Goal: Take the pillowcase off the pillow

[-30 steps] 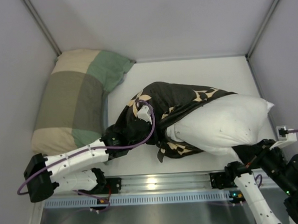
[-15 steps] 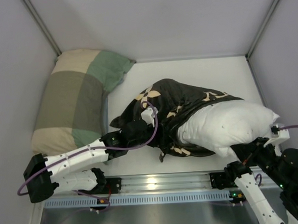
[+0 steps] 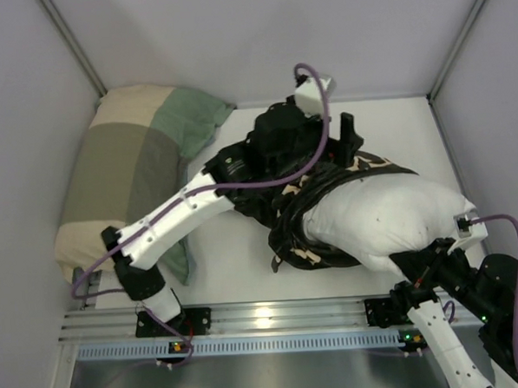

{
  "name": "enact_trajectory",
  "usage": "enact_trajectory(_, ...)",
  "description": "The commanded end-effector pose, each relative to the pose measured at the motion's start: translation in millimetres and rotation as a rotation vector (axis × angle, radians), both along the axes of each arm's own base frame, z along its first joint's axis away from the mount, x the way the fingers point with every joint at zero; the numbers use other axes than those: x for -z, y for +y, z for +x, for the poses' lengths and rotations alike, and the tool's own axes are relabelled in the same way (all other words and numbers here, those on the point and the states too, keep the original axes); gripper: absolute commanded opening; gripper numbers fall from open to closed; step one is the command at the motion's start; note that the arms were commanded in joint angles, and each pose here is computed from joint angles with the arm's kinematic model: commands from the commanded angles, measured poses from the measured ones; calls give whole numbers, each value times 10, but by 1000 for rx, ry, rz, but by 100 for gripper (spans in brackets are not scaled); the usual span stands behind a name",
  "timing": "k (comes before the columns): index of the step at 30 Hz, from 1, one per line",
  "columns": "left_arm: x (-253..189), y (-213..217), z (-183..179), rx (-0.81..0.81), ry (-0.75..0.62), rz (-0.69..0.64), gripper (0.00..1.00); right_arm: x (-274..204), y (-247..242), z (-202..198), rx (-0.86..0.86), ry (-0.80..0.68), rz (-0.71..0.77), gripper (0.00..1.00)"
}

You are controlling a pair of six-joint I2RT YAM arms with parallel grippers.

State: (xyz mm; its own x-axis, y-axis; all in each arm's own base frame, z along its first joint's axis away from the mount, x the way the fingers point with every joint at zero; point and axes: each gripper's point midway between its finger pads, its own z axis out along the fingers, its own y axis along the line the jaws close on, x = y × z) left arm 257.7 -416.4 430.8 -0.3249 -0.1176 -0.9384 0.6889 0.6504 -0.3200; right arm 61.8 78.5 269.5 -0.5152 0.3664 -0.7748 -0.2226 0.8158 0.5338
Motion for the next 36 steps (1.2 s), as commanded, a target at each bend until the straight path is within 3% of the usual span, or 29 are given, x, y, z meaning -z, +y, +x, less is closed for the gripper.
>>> enact_trajectory(1, 812, -225, 226, 24, 24, 343, 99, -252, 63, -12, -53, -136, 28, 0)
enact_trajectory(7, 1335, -510, 205, 68, 24, 474, 99, -191, 57, 10, -56, -131, 6, 0)
enact_trajectory(13, 1820, -553, 340, -67, -47, 666, 99, -165, 61, 11, -67, -135, -9, 0)
enact_trajectory(17, 1903, -442, 686, -253, -80, 723, 97, -203, 77, -18, -77, -140, 2, 0)
enact_trajectory(19, 2142, -360, 918, -307, -47, 766, 81, -247, 90, -51, -86, -150, 14, 0)
enact_trajectory(20, 2130, -295, 1007, -343, -14, 758, 40, -293, 92, -74, -85, -158, 27, 0)
enact_trajectory(21, 2381, -230, 1117, -377, 23, 805, 14, -327, 94, -91, -86, -165, 35, 0)
enact_trajectory(22, 2468, -22, 1316, -443, 71, 817, 0, -361, 90, -110, -79, -169, 48, 0)
enact_trajectory(25, 2874, 560, 1556, -570, 308, 785, 0, -555, 49, -194, -61, -223, 72, 0)
enact_trajectory(28, 3030, 1146, 1630, -706, 450, 695, 0, -797, -81, -270, 4, -289, 74, 0)
enact_trajectory(30, 2796, 1336, 1671, -760, 431, 597, 0, -1031, -216, -384, 61, -359, 82, 0)
enact_trajectory(32, 2877, 1626, 1624, -809, 449, 604, 0, -1233, -475, -486, 188, -416, 79, 0)
enact_trajectory(36, 2648, 1745, 1533, -790, 441, 544, 0, -1417, -855, -615, 367, -481, 70, 0)
